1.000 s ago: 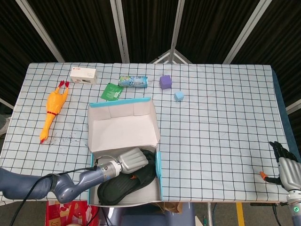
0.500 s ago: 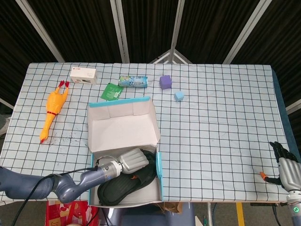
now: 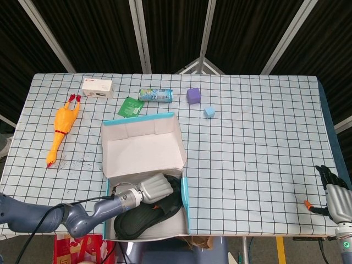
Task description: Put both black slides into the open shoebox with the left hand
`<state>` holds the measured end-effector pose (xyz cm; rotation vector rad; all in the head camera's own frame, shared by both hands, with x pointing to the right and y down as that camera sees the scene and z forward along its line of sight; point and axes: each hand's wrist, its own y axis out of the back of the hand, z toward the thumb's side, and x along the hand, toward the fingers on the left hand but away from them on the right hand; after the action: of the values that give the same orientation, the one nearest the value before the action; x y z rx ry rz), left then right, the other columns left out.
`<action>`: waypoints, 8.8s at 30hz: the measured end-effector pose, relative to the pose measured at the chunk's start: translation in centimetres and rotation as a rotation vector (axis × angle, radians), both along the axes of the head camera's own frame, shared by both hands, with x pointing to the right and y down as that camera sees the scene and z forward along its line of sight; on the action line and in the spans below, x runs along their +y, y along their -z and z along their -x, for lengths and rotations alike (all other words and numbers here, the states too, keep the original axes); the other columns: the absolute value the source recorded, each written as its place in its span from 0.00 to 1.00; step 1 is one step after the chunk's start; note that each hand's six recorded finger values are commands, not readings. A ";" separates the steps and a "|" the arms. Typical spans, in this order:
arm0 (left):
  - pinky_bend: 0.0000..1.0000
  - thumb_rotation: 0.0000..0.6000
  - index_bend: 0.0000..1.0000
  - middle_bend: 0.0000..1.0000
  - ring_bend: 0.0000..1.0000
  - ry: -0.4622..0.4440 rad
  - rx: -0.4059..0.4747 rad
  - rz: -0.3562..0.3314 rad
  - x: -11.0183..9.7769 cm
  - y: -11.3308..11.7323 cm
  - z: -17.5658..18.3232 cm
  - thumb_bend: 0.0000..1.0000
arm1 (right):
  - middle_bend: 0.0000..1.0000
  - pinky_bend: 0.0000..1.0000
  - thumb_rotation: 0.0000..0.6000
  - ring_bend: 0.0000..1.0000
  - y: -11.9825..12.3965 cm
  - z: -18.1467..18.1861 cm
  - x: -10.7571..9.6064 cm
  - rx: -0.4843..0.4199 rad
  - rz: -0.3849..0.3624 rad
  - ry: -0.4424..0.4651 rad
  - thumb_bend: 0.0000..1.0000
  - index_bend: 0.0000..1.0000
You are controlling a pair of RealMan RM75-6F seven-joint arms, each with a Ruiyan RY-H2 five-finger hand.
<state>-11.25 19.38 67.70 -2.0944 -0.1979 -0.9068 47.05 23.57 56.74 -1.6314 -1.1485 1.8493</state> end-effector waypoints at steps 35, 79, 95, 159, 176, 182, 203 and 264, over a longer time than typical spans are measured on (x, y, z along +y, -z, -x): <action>0.48 1.00 0.19 0.36 0.25 -0.073 0.058 -0.294 -3.8 -0.7 -2.5 0.41 | 0.02 0.13 1.00 0.10 0.1 -0.2 -0.1 -0.003 -0.001 -0.012 0.24 0.00; 0.44 1.00 0.08 0.20 0.10 0.009 -0.041 -0.067 -2.9 -2.0 -1.4 0.22 | 0.02 0.13 1.00 0.10 0.1 -0.2 0.3 -0.005 0.005 -0.009 0.25 0.00; 0.36 1.00 0.04 0.11 0.05 -0.006 -0.086 -0.109 -3.7 -1.2 -1.2 0.13 | 0.02 0.13 1.00 0.10 0.1 -0.2 0.0 -0.005 0.003 -0.007 0.25 0.00; 0.25 1.00 0.00 0.22 0.12 0.058 -0.140 -0.206 -7.5 3.5 -0.4 0.06 | 0.02 0.13 1.00 0.10 -0.1 0.1 -0.1 -0.006 0.008 -0.002 0.25 0.00; 0.25 1.00 0.01 0.19 0.11 0.064 -0.185 -0.231 -8.6 6.1 0.1 0.08 | 0.02 0.13 1.00 0.10 -0.2 0.2 -0.2 -0.003 0.013 0.002 0.25 0.00; 0.25 1.00 0.03 0.21 0.11 0.065 -0.190 -0.260 -9.1 7.9 0.2 0.10 | 0.02 0.13 1.00 0.10 -0.1 0.1 0.1 -0.003 0.014 -0.002 0.25 0.00; 0.44 1.00 0.37 0.56 0.40 0.188 0.029 -0.046 -6.8 12.3 1.0 0.22 | 0.02 0.13 1.00 0.10 -0.2 0.2 0.1 -0.003 0.020 -0.001 0.24 0.00; 0.37 1.00 0.21 0.30 0.26 0.287 -0.096 0.098 -5.6 13.9 8.7 0.22 | 0.03 0.13 1.00 0.10 -0.2 0.2 -0.1 -0.010 0.022 -0.001 0.25 0.00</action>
<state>-19.97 13.74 53.77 -2.2075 0.0106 -1.1900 46.88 23.50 56.89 -1.6539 -1.1367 1.8632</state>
